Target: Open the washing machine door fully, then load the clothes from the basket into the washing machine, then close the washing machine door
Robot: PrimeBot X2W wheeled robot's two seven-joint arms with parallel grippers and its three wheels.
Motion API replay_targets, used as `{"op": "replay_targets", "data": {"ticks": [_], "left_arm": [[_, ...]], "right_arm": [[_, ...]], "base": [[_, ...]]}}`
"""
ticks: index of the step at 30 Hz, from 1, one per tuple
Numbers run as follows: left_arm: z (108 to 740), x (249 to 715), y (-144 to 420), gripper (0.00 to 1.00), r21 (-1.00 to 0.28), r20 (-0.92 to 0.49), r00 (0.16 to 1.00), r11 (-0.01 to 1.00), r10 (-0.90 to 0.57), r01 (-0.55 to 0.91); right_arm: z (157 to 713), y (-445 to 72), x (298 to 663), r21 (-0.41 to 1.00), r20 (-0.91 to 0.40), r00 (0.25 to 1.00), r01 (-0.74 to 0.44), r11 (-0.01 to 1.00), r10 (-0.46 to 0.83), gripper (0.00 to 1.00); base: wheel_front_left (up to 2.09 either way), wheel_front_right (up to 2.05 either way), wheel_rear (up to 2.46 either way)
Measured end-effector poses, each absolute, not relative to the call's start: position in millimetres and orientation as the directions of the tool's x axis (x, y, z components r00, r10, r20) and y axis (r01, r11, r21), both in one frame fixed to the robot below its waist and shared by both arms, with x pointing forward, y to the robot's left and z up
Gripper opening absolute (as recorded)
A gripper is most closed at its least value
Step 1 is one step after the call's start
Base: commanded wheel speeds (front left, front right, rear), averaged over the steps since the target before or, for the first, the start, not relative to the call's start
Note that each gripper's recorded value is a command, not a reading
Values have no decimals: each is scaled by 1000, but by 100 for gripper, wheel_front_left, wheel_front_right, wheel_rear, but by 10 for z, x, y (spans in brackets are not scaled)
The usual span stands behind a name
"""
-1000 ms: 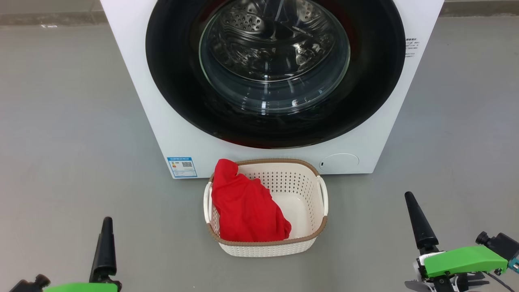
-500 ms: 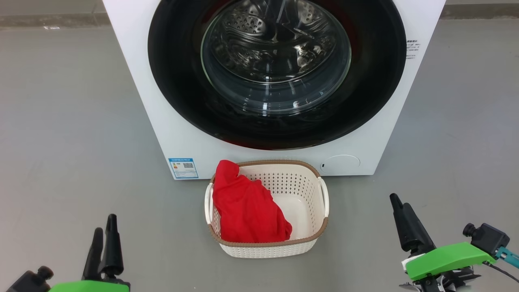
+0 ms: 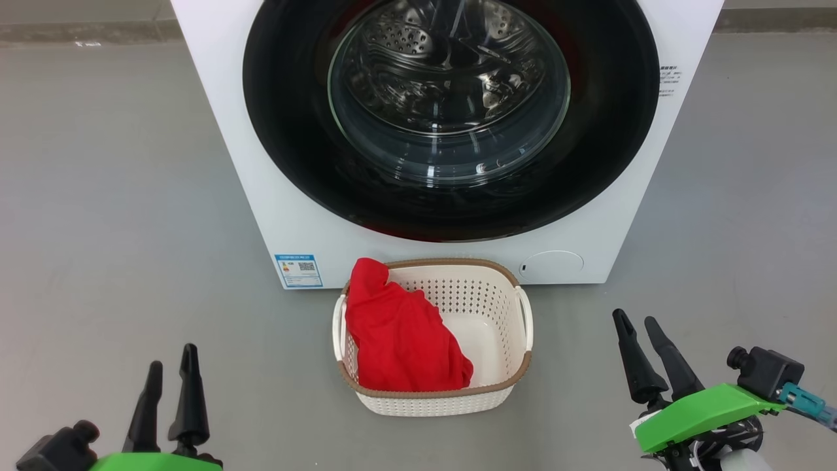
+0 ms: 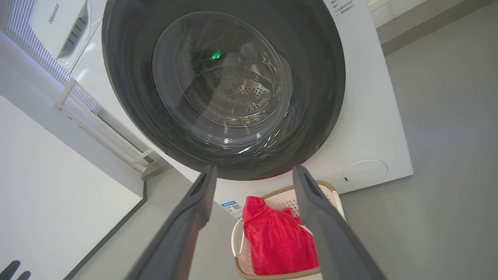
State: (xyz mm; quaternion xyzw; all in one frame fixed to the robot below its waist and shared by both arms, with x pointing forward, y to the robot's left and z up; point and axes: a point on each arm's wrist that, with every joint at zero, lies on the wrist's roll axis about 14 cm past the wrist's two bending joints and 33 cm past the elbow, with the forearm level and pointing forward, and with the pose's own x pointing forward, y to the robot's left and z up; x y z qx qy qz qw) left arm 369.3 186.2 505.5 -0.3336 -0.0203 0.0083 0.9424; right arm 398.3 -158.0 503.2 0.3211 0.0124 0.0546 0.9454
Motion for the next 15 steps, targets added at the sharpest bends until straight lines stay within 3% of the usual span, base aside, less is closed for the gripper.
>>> {"op": "replay_targets", "data": {"ticks": [15], "left_arm": [[5054, 3717, 1841, 100, -520, 50, 998, 854, 21, 8]], "right_arm": [[5196, -1503, 4027, 449, 79, 987, -161, 879, 141, 100]], "base": [[0, 0, 0]]}}
